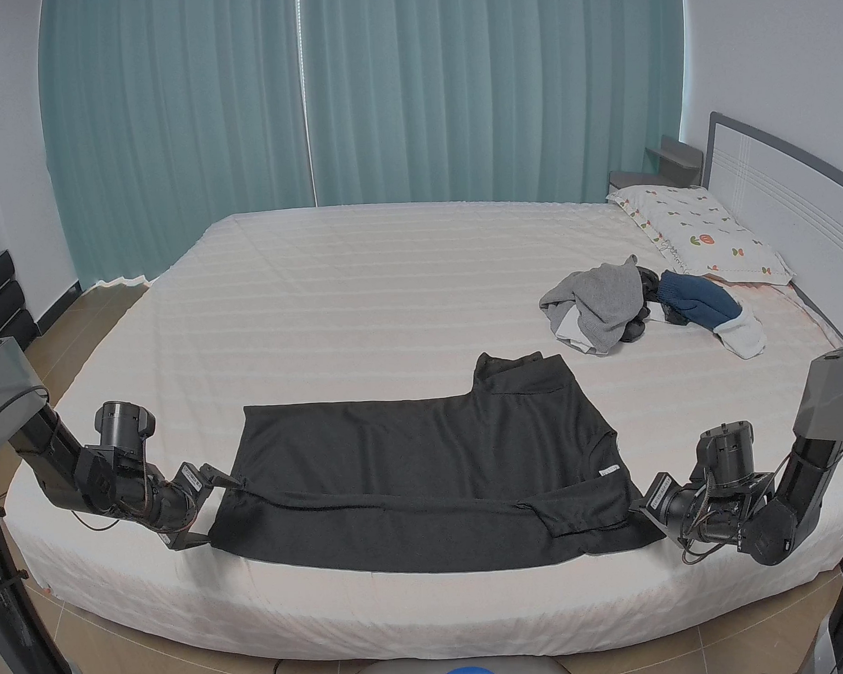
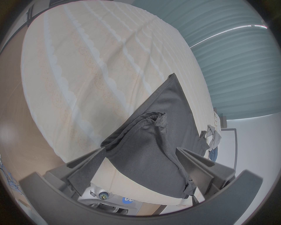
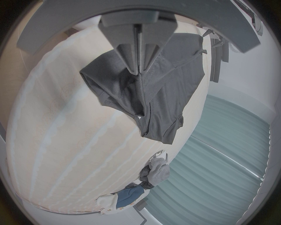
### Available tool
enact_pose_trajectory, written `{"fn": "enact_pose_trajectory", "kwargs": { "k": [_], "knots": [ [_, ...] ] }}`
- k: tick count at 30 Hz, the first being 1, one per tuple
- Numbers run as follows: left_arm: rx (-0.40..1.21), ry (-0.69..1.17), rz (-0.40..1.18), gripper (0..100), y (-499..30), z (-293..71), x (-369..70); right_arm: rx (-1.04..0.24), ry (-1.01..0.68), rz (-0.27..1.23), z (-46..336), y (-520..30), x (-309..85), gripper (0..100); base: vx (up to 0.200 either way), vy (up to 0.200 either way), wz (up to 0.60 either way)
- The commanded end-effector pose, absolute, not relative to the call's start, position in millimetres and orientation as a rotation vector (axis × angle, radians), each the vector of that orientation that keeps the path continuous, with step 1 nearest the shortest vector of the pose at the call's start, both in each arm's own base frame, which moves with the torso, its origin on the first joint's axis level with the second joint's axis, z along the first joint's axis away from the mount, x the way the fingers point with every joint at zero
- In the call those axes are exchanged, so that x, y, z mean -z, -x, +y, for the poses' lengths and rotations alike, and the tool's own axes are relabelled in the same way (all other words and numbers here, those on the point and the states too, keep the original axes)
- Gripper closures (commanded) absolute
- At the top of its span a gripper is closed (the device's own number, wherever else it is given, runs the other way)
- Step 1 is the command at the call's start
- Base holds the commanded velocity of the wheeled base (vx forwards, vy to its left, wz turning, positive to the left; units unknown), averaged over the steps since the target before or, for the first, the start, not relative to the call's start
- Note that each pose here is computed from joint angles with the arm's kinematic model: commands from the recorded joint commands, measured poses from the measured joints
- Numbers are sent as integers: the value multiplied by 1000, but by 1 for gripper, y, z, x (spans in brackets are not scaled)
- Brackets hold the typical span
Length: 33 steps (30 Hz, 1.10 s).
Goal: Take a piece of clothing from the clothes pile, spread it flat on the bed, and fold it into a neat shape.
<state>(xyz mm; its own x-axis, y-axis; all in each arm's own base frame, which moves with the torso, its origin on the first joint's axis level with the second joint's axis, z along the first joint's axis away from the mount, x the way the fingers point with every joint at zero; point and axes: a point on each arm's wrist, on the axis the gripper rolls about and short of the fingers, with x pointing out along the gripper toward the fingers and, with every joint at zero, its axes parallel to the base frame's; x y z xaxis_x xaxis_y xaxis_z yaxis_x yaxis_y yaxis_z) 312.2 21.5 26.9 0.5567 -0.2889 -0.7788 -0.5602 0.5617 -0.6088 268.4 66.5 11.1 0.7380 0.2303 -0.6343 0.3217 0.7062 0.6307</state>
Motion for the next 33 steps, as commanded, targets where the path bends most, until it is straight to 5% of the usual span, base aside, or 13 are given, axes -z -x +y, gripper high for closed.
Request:
{"fn": "enact_pose_trajectory", "kwargs": {
  "k": [1, 18, 33],
  "knots": [
    [-197, 1003, 1009, 0, -312, 22, -27, 21, -825, 727, 67, -269, -26, 100, 0, 0, 0],
    [-198, 1004, 1010, 0, -312, 22, -27, -43, -950, 764, 73, -265, -66, 100, 0, 0, 0],
    [-200, 1003, 1011, 0, -312, 22, -27, 68, -801, 940, 57, -250, -21, 100, 0, 0, 0]
  ]
}}
